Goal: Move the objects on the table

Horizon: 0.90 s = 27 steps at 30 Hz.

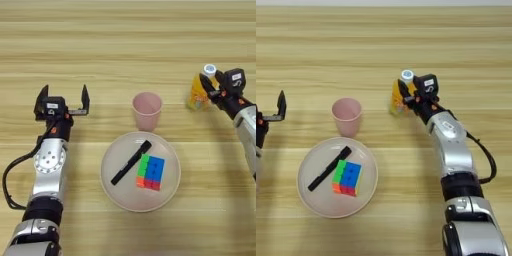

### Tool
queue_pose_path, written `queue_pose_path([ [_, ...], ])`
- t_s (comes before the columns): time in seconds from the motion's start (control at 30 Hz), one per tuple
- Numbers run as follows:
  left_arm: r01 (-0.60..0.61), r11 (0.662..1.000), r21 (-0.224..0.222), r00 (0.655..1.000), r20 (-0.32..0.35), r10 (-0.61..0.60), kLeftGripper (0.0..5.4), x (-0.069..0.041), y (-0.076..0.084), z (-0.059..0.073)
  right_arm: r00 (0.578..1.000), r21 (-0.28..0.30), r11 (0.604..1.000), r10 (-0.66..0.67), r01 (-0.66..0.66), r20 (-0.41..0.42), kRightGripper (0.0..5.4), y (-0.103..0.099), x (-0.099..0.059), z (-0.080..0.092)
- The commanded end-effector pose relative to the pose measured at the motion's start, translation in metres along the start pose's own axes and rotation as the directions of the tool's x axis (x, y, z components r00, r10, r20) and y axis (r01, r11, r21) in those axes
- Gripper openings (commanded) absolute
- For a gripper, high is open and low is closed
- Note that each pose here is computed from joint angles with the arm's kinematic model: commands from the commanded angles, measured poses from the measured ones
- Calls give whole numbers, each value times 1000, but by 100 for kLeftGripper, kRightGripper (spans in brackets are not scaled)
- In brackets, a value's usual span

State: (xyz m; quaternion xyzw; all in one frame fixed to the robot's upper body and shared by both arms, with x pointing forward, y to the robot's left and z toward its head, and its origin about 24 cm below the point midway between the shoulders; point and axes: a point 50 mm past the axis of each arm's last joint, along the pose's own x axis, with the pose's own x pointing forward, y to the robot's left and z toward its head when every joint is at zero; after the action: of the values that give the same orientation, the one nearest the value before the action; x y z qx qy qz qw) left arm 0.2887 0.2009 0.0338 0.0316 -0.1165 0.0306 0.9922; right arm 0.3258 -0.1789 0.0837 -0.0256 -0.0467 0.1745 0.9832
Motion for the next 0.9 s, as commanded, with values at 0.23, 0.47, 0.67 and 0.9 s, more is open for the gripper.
queue_pose_path([
  [0.23, 8, 1000, 17, 1000, 5, -8, 540, 4, 2, 1, 995, 17, 995, 95, -95, -4, 180, 10, -28, 16],
  [0.47, 8, 1000, 18, 1000, 3, -8, 540, 5, 3, 1, 988, 33, 989, 143, -141, -54, 180, 17, -41, 9],
  [0.67, 7, 1000, 19, 1000, 1, -7, 540, 5, 3, 0, 981, 39, 984, 177, -174, -74, 180, 24, -45, 5],
  [0.9, 8, 1000, 19, 1000, 0, -8, 540, 5, 3, -1, 975, 55, 981, 190, -185, -116, 180, 28, -47, -7],
])
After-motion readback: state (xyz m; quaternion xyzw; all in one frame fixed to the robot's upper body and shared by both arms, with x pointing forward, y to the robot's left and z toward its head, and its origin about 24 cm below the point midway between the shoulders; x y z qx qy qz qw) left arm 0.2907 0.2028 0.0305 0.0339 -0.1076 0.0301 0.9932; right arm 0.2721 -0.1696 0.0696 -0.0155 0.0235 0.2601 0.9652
